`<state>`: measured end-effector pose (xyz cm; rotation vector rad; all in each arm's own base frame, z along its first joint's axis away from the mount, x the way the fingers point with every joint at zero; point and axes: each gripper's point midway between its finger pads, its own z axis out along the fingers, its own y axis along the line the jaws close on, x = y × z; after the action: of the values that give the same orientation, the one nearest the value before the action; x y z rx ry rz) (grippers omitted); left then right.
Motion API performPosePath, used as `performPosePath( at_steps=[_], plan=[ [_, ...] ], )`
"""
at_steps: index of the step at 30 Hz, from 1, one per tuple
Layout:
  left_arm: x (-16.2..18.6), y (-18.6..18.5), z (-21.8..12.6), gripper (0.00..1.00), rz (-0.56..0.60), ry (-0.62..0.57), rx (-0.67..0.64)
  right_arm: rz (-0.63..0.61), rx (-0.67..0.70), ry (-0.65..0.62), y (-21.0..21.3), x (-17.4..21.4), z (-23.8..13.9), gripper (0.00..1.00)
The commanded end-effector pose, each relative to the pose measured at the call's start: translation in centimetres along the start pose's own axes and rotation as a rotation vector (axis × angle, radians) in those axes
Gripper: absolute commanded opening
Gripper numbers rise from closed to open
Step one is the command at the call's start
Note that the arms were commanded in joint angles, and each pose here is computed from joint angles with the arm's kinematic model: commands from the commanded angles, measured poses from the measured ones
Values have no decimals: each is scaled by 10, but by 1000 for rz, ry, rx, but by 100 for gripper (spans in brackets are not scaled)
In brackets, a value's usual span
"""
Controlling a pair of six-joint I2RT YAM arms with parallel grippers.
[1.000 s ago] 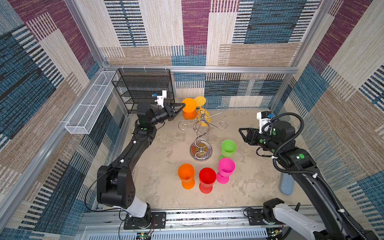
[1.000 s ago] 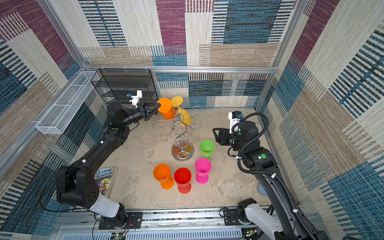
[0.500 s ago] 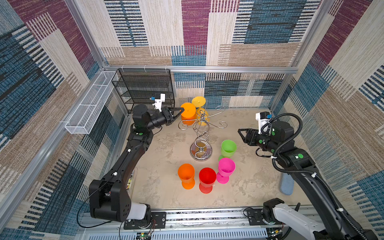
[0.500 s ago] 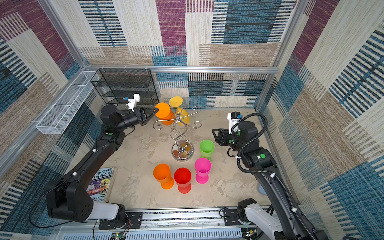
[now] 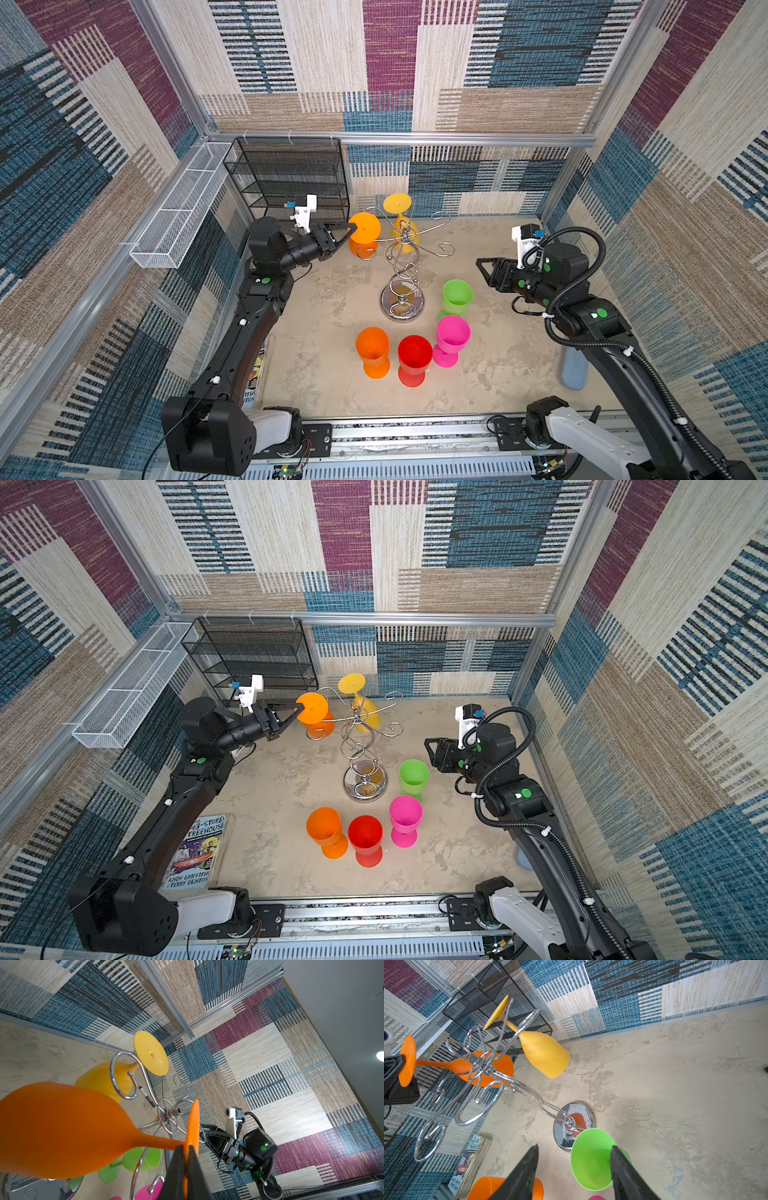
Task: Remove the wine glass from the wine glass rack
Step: 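Lift the orange glass up off the rack with the left gripper, then carry the orange glass toward the right gripper while the right gripper grasps its bowl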
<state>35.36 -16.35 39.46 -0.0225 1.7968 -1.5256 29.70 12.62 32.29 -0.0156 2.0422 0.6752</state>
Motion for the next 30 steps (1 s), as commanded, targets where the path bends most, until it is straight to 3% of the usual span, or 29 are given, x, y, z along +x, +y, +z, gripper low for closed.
performPosePath(
  at_steps=[1,7,13,18,24,30],
  plan=[
    [-1,2,-14,0,22,-27,-27,-18,-21,-46,5,-11,-3,57],
    [-6,-16,-48,0,88,-97,-88,-34,-48,-105,13,-23,-12,57],
    [-13,-57,-73,0,234,-170,-154,-59,-112,-173,27,-37,-21,57],
    [-20,-100,-79,0,268,-210,-51,-83,-224,-255,49,-53,-29,56],
    [-28,-141,-79,0,226,-228,139,-109,-372,-301,75,-66,-32,56],
    [-23,-178,-72,0,231,-200,265,-135,-504,-335,96,-74,-35,55]
  ],
)
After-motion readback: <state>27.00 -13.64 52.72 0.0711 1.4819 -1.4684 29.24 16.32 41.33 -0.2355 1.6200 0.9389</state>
